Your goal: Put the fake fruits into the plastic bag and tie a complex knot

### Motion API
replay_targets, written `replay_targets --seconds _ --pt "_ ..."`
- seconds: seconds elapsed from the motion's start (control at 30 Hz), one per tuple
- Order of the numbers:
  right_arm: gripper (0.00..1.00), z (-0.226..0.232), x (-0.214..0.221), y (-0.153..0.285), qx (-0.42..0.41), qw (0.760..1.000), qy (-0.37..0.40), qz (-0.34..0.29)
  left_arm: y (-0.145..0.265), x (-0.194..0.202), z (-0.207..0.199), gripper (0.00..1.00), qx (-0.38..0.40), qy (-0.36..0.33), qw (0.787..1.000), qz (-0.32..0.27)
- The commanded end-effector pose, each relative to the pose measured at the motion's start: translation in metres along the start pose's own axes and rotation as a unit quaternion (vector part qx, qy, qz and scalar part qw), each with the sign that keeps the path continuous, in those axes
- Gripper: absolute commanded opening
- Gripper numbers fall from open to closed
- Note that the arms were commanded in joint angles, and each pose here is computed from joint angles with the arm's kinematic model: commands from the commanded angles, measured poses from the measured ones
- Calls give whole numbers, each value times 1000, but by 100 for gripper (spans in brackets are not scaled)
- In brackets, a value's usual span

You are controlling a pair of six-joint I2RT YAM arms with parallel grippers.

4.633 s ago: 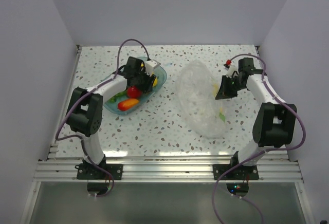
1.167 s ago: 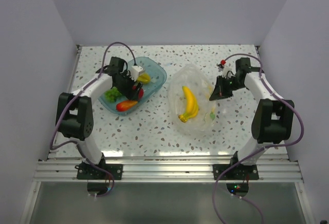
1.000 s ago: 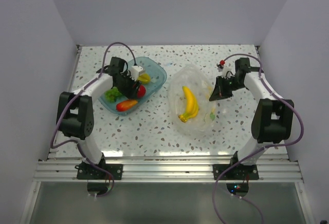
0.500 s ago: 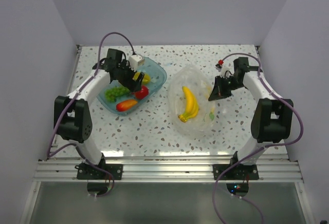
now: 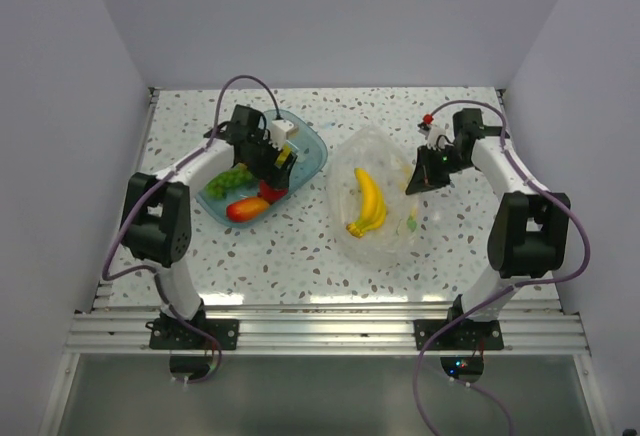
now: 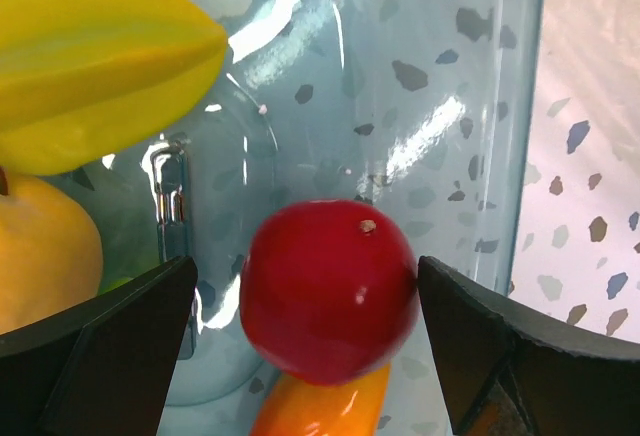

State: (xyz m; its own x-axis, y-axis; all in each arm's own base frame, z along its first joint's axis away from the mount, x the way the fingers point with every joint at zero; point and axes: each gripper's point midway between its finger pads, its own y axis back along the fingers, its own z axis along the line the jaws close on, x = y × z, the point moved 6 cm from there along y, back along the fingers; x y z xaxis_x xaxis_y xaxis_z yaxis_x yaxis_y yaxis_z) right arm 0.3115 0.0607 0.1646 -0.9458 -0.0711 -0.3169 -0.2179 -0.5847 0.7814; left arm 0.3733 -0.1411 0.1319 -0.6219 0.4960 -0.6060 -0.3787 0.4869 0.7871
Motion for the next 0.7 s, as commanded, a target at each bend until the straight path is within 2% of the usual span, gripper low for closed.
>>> replay_targets --seconds 0.0,0.37,0.4,0.5,0.6,0.63,0.67 --pt "0 8 -8 6 -13 1000 17 -8 -3 2 8 97 -18 -1 1000 0" --pt "0 7 -9 2 -24 1000 14 -2 -11 23 9 95 -27 5 999 34" --pt "0 7 -9 2 -25 1000 15 -1 -8 18 7 86 -21 3 1000 23" --pt "0 7 -8 1 -28 999 15 1 4 0 2 72 -13 2 1000 -12" --pt "0 7 -8 1 -30 999 15 1 36 -40 -4 61 -7 -13 997 -79" --pt "0 8 -8 1 -31 999 16 1 56 -63 -10 58 -5 -30 993 -117" --pt "0 7 -8 1 -31 999 15 1 65 -76 -15 58 -2 -40 989 -140"
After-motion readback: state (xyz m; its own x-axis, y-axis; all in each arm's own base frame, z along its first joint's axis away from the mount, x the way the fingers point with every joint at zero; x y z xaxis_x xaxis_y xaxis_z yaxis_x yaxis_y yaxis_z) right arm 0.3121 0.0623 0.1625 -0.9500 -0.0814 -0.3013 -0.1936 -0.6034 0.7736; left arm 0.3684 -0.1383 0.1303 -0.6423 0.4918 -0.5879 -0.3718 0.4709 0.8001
